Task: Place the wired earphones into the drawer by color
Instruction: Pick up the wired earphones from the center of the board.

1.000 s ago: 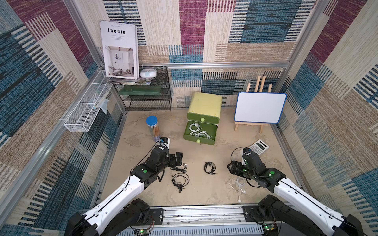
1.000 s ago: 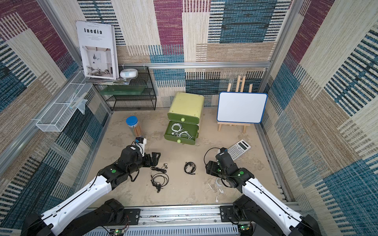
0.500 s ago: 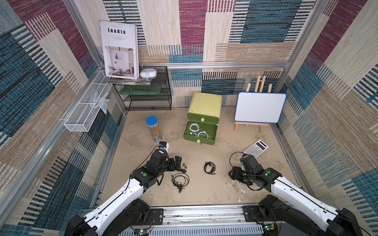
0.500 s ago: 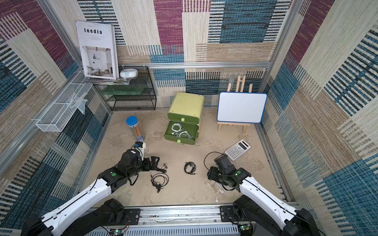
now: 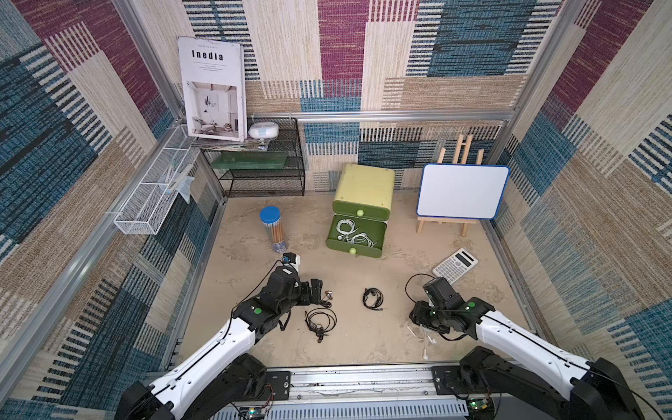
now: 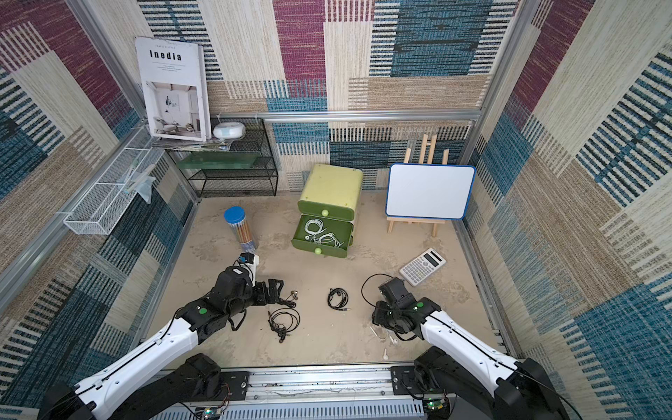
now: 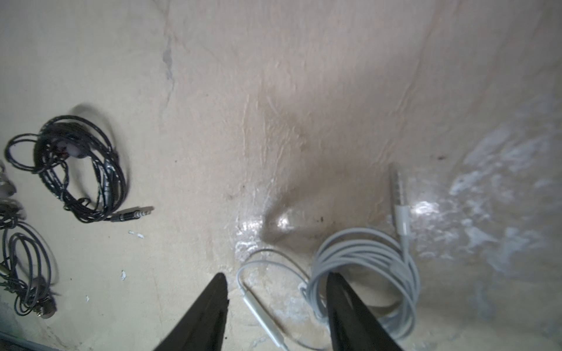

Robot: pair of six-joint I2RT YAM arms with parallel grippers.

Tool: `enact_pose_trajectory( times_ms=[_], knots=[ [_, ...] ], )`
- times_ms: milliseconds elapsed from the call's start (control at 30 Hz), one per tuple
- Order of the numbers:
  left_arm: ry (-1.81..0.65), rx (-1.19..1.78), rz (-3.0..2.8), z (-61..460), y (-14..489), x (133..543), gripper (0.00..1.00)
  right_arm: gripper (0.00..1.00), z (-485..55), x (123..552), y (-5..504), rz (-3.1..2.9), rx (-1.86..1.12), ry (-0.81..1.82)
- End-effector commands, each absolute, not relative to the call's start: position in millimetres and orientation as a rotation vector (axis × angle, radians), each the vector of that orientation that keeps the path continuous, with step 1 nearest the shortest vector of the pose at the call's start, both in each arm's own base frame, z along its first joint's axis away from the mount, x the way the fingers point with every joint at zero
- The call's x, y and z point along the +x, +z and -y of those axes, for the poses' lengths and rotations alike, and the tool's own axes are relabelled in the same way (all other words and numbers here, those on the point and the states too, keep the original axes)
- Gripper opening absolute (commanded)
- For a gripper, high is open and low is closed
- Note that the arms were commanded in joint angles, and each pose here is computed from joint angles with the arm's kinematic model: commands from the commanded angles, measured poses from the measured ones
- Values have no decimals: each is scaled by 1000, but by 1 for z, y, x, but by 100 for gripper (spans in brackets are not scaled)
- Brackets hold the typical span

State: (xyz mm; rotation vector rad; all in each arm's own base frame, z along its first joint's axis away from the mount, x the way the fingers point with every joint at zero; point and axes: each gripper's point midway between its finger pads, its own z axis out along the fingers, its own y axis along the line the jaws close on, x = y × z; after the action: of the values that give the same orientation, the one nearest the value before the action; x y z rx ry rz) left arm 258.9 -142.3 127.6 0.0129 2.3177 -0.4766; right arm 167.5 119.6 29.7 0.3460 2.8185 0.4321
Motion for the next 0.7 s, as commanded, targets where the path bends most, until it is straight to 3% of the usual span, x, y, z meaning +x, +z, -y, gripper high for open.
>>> enact_pose_trajectory(
  times_ms=[0,167,667],
  knots=[
    [-473,3,-2321,141,126,258,99,53,-120,168,27,-2825,336,422],
    [-477,4,-2320,142,127,259,99,46,-118,168,22,-2839,331,396],
    [-479,7,-2313,143,129,260,99,12,-115,166,14,-2871,317,352]
  ],
)
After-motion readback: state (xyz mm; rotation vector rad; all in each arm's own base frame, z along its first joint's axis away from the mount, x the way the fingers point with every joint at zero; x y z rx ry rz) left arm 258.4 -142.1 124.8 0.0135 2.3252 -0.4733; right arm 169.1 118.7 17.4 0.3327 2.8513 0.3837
